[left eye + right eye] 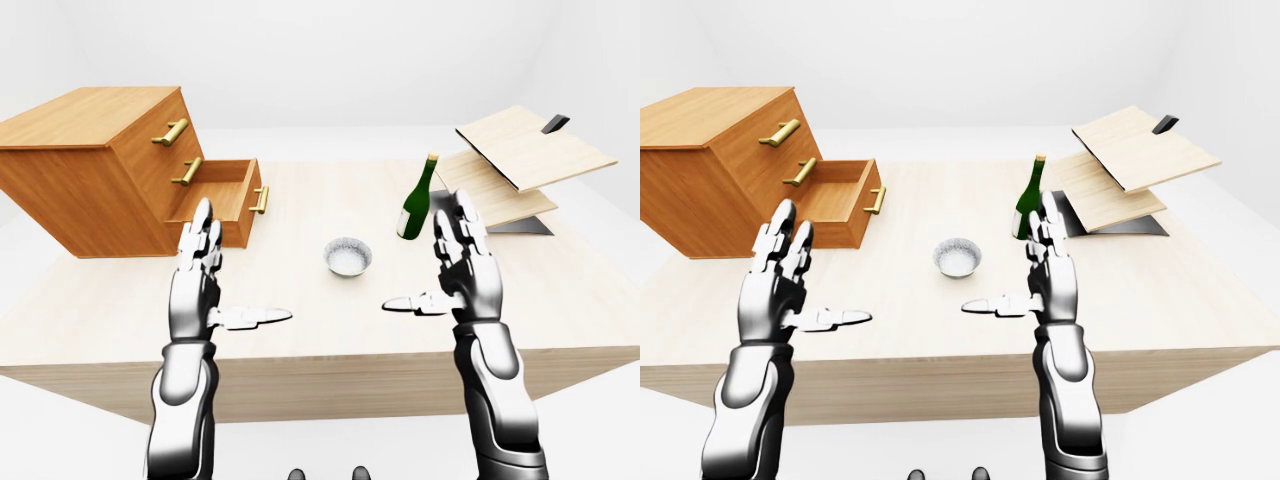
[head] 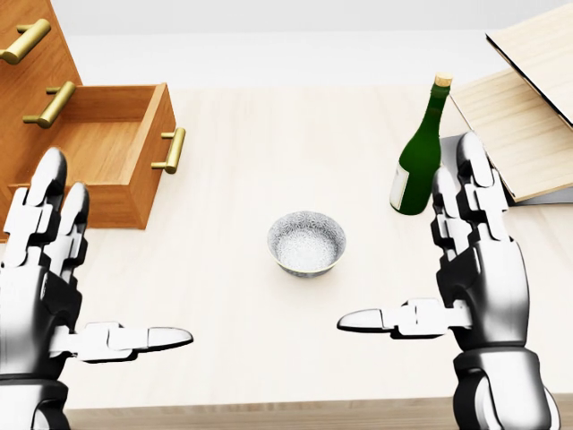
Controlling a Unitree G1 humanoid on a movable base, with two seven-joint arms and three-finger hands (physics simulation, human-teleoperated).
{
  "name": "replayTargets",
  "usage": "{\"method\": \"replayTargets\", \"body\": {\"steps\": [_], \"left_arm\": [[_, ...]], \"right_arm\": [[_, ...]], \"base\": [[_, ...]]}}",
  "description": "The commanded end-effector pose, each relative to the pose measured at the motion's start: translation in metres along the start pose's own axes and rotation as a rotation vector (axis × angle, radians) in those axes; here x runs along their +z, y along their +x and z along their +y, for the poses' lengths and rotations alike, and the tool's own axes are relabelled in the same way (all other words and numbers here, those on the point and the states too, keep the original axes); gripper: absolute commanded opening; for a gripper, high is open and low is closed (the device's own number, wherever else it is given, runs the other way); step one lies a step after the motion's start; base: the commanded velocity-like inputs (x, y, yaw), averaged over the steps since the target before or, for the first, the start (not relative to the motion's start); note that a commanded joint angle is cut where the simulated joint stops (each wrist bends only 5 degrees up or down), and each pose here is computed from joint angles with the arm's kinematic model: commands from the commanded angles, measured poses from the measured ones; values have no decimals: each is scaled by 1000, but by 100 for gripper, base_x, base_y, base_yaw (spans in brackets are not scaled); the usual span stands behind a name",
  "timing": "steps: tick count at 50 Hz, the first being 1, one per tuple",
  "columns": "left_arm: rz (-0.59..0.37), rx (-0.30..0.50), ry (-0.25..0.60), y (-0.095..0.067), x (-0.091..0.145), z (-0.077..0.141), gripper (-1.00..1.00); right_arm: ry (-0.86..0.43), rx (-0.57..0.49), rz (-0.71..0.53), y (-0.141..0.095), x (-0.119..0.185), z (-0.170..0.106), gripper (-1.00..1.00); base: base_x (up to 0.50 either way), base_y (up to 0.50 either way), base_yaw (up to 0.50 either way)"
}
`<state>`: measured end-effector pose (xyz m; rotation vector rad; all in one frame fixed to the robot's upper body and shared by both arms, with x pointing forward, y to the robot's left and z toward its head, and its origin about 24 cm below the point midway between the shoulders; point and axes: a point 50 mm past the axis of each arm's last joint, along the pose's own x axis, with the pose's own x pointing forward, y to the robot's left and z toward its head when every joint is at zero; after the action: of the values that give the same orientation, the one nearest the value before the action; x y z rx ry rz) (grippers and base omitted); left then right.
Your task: Put the bowl on top of the cabinet.
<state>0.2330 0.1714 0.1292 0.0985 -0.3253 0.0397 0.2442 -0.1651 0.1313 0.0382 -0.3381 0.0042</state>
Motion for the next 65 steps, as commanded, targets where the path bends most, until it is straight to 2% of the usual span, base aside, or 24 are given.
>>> {"method": "replayTargets", "body": {"steps": [1, 5, 8, 17, 30, 37, 45, 58, 65], "left_arm": [[-198, 15, 48, -5, 46, 8, 93], [-271, 15, 97, -8, 63, 9, 93], [-311, 15, 104, -10, 72, 10, 93], [-468, 5, 183, -20, 106, 9, 94], [-605, 19, 206, -29, 132, 14, 94], [-662, 24, 216, -34, 142, 15, 94], [-683, 36, 220, -35, 146, 19, 94], [-723, 52, 210, -37, 153, 25, 93], [-720, 48, 198, -37, 152, 23, 93]], "right_arm": [[-4, -6, -22, 2, 5, -1, 100], [-6, -11, -5, 3, 0, -1, 100], [-2, -7, -10, 3, 2, -2, 100], [14, 7, -4, 5, 0, -3, 100], [10, 4, 4, 6, -2, -4, 100], [9, 5, 8, 6, -3, -4, 100], [13, 11, 20, 5, -6, -3, 100], [38, 8, -1, 5, -1, -3, 100], [36, 20, 13, 3, -4, -2, 100]], "base": [[0, 0, 0], [0, 0, 0], [0, 0, 0], [0, 49, 0], [0, 50, 0], [0, 50, 0], [0, 47, 0], [0, 0, 0], [46, 0, 0]]}}
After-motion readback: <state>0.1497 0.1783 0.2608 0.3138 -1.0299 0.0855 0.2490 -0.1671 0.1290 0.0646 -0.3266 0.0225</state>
